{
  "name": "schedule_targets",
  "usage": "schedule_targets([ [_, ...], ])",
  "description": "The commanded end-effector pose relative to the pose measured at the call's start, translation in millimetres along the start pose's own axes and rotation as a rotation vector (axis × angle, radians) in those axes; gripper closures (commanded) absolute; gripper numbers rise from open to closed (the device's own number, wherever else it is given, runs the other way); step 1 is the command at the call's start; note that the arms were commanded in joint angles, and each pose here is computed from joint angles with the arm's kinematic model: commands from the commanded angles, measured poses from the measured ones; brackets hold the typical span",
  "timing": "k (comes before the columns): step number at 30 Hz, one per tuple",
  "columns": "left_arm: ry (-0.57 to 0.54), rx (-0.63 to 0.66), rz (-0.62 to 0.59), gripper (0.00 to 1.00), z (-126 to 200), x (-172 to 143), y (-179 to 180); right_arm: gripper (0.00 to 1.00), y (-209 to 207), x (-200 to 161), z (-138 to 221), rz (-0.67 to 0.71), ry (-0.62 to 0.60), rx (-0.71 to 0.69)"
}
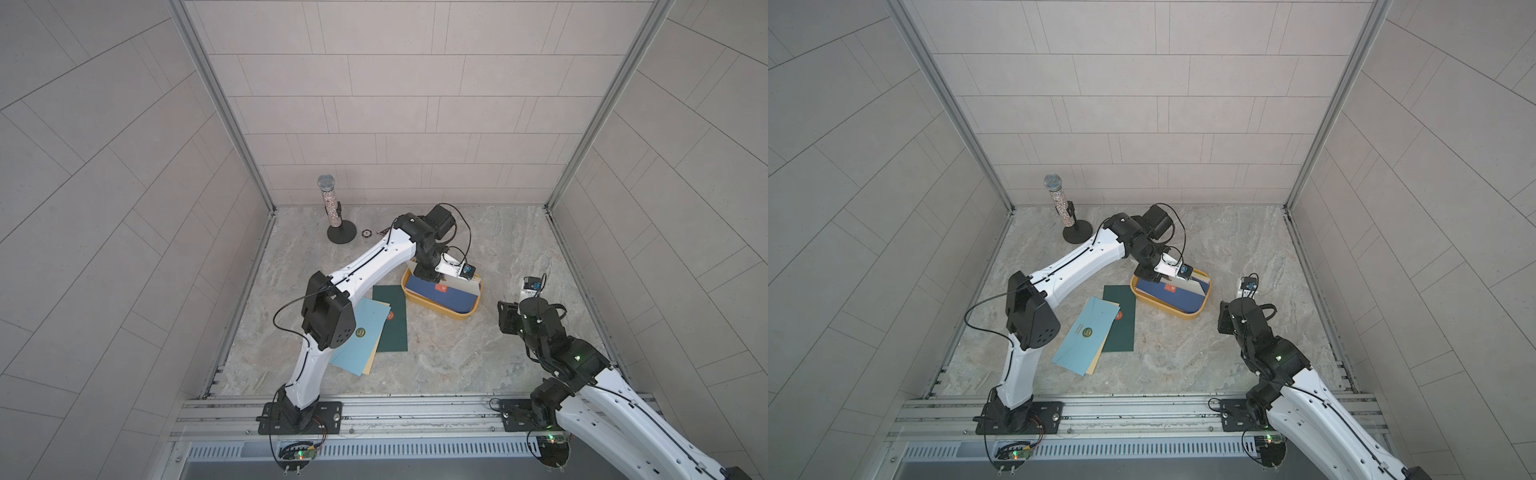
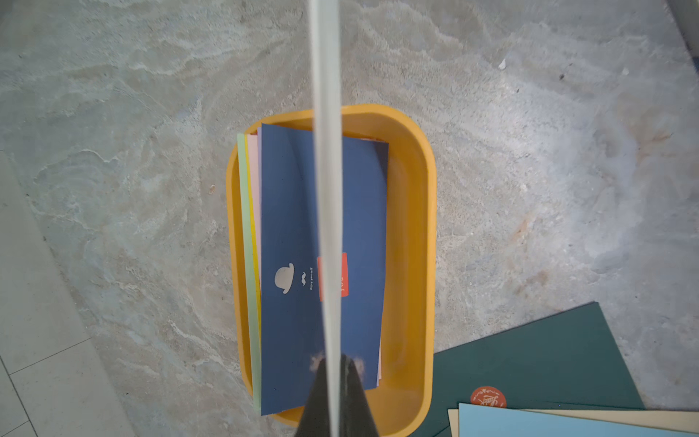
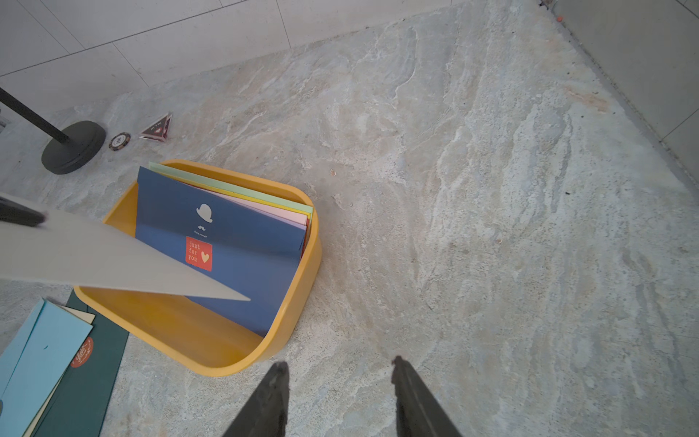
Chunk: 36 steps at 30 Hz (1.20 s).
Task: Put the sealed envelopes into the storage box
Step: Place the envelope in the storage box.
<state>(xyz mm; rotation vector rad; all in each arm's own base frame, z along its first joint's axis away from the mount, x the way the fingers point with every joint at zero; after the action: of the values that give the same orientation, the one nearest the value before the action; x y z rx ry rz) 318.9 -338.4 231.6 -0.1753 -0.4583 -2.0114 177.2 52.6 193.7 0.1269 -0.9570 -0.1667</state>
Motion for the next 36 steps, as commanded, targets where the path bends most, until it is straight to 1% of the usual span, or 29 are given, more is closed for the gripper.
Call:
schedule_targets([
  [1,0.065,-0.062,-0.018,1.0,-3.6,-7.1,-6.5,0.52,-6.2,-7.4,0.0,0.0,0.023,-0.028],
  [4,0.095,-0.066,-0.004,1.0,-15.5,-8.6,-1.7,0.52,-6.4,-7.7,-0.6,-0.002,0.026,-0.03],
  [8,0.081,-0.045,0.033,1.0,-22.9,-2.3,9.0,0.52,-4.6,-8.6,-1.5,0.007,0.043,-0.022],
  [10,0.1,-0.046,0.022,1.0,-28.7,-1.2,9.8,0.52,-5.2,-9.7,-1.8,0.007,0.051,-0.027],
  [11,0.108,-0.048,0.017,0.98,-31.7,-1.3,9.6,0.52,-5.2,-9.7,-1.6,0.007,0.051,-0.026],
  [14,0.13,-0.053,0.023,0.83,-40.2,-3.6,10.1,0.52,-7.8,-9.9,-0.8,0.001,0.048,-0.045],
  [18,0.135,-0.03,0.014,0.68,-36.5,-1.5,12.2,0.52,-7.8,-10.2,-1.2,0.002,0.052,-0.049],
  [19,0.14,-0.01,0.009,0.66,-34.2,-0.7,14.6,0.52,-8.0,-10.4,-1.3,0.002,0.052,-0.051],
  [22,0.148,0.075,0.012,0.64,-22.3,4.1,24.1,0.52,-8.0,-10.3,-1.6,0.001,0.052,-0.052],
  [24,0.143,0.154,0.049,0.64,-12.2,7.0,33.0,0.52,-8.0,-10.5,-1.7,0.003,0.054,-0.052],
  [27,0.134,0.341,0.163,0.64,8.6,6.7,48.1,0.5,-7.9,-9.9,-1.6,0.002,0.053,-0.052],
  [29,0.084,0.433,0.25,0.64,28.5,4.5,48.9,0.42,-6.8,-9.5,-2.2,0.007,0.057,-0.047],
  [30,0.056,0.483,0.318,0.63,37.9,0.9,47.5,0.39,-5.8,-8.7,-2.5,0.008,0.061,-0.043],
  [32,-0.014,0.607,0.518,0.6,61.3,-8.2,42.5,0.35,-4.0,-7.9,-2.9,0.014,0.07,-0.035],
  [33,-0.047,0.688,0.652,0.57,74.7,-15.9,38.4,0.35,-2.7,-7.3,-3.0,0.02,0.073,-0.028],
  [34,-0.068,0.742,0.777,0.55,84.5,-26.2,29.5,0.35,-1.7,-6.4,-2.8,0.024,0.073,-0.021],
  [36,-0.106,0.792,1.011,0.52,98.9,-48.8,5.1,0.36,2.8,-4.3,-2.6,0.029,0.076,0.011],
])
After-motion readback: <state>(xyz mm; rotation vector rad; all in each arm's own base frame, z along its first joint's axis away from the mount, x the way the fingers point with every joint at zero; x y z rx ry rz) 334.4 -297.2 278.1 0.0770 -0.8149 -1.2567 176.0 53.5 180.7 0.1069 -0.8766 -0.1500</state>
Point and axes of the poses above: each gripper's point midway between its finger pads, its own z axis back along the fingers, its own y axis along the line the jaws close on, x = y × z, the point moved 7 cm from there along z, back along the fingers, and after that the axes turned 1 degree about z, right-handed, at the moved point
